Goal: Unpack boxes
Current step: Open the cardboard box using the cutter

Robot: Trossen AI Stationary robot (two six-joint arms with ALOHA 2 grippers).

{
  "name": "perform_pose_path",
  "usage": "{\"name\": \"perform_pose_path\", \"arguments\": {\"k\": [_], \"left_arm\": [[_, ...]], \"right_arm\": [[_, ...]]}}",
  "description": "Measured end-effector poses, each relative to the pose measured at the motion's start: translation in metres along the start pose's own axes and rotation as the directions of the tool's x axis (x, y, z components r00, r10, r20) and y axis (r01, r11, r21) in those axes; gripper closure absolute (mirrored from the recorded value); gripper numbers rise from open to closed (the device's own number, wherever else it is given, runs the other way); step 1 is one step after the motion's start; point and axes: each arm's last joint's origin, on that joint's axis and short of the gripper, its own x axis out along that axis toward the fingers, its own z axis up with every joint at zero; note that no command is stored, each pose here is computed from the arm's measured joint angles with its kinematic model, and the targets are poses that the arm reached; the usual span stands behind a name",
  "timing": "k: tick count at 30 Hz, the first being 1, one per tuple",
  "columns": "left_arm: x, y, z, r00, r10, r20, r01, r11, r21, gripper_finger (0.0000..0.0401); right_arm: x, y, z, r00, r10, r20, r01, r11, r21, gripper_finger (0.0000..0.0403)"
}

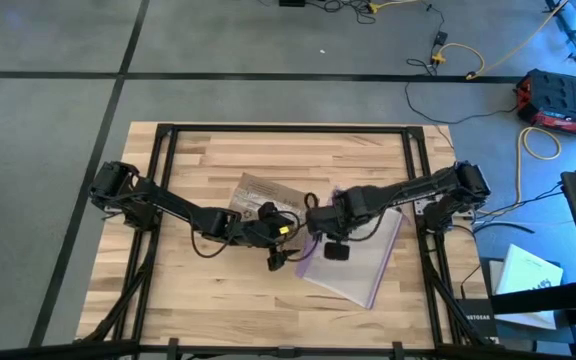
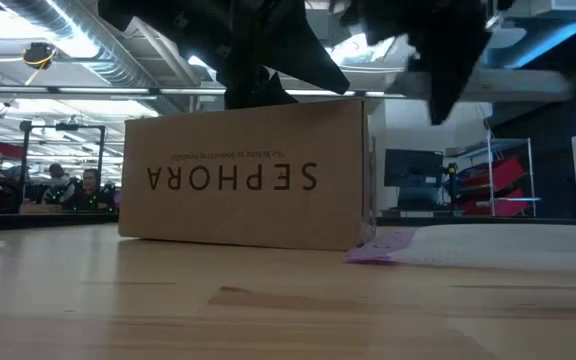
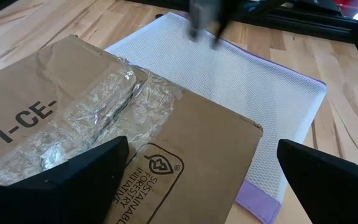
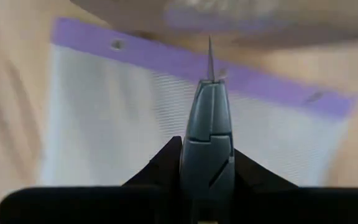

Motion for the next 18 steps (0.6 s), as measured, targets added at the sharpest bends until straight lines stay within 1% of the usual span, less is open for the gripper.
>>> {"name": "perform_pose_path", "arguments": {"k": [2,5,10,12,14,16,18], "left_arm": [[0.000,0.000,0.000,1.000,0.000,-0.001,0.000,1.000,0.008,0.0001],[0.000,0.000,0.000,1.000,0.000,-0.002,0.000,1.000,0.011,0.0001],[0.000,0.000,-0.001,1.000,-0.001,-0.003,0.001,1.000,0.024,0.0001],[0.000,0.000,-0.001,1.000,-0.001,-0.003,0.001,1.000,0.027,0.0001],[0.000,0.000,-0.001,1.000,-0.001,-0.004,0.001,0.999,0.035,0.0001],[0.000,0.000,-0.001,1.000,-0.001,-0.004,0.001,0.999,0.037,0.0001],[0.000,0.000,-0.001,1.000,-0.001,-0.004,0.001,0.999,0.040,0.0001]], "right_arm": [[0.003,0.009,-0.008,0.997,0.073,0.028,-0.075,0.994,0.085,0.0352],[0.005,0.018,-0.017,0.979,0.193,0.061,-0.201,0.962,0.183,0.0352],[0.009,0.034,-0.023,0.950,0.265,0.166,-0.302,0.913,0.275,0.0352],[0.008,0.040,-0.021,0.938,0.261,0.227,-0.324,0.892,0.315,0.0352],[0.008,0.044,-0.022,0.936,0.231,0.266,-0.318,0.880,0.352,0.0352],[0.006,0.044,-0.022,0.932,0.173,0.319,-0.302,0.858,0.416,0.0352],[0.005,0.042,-0.024,0.935,0.118,0.333,-0.274,0.838,0.471,0.0352]]}}
